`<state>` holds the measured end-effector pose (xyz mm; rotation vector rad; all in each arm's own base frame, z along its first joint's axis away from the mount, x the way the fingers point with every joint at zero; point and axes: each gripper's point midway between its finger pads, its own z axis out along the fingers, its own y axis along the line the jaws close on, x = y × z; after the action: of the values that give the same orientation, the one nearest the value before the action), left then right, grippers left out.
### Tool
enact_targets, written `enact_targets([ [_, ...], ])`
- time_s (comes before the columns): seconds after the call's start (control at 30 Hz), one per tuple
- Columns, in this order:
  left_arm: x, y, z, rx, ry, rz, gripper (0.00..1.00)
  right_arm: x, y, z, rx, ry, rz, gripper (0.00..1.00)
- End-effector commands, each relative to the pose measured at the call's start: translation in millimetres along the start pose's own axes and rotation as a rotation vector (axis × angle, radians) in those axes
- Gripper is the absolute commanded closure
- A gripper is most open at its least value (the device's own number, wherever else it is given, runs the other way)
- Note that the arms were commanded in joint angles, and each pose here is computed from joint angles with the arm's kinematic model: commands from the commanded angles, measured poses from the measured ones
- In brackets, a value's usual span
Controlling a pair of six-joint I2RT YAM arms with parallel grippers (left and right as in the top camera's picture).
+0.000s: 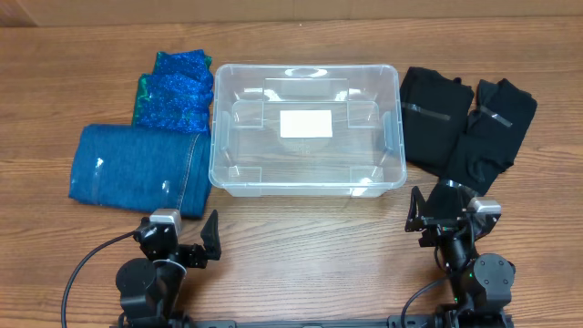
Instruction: Pack container
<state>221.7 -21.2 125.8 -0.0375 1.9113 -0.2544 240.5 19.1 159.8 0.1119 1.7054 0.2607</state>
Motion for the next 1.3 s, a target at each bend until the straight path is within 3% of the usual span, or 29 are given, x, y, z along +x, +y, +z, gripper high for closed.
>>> enact_targets([
  [0.0, -8, 17, 0, -0.106, -0.035, 0.110, 0.00, -1, 0, 0, -0.001, -0.008, 0.004, 0.00],
  [0.17, -6, 39, -4, -0.230, -0.025, 0.121, 0.00, -1, 0, 0, -0.001, -0.008, 0.004, 0.00],
  [0.47, -16, -14, -2, 0.071, -0.058, 0.037, 0.00, -1, 0, 0, -0.001, -0.008, 0.004, 0.00],
  [0.67, -77, -24, -30, 0.054, -0.111, -0.015, 0.00, -1, 0, 0, -0.001, -0.008, 0.004, 0.00],
  [0.77, -105, -22, -30, 0.006, 0.017, -0.048, 0.00, -1, 0, 0, -0.001, -0.008, 0.004, 0.00],
  [0.97, -165, -57, -11, 0.192, 0.156, 0.083, 0.00, -1, 0, 0, -0.001, -0.008, 0.004, 0.00],
  [1.07, -181, -34, 7, 0.072, 0.217, 0.087, 0.00, -1, 0, 0, -0.001, -0.008, 0.004, 0.00],
  [1.27, -168, 61, 36, -0.241, 0.406, -0.241, 0.00, -1, 0, 0, -0.001, -0.008, 0.004, 0.00],
])
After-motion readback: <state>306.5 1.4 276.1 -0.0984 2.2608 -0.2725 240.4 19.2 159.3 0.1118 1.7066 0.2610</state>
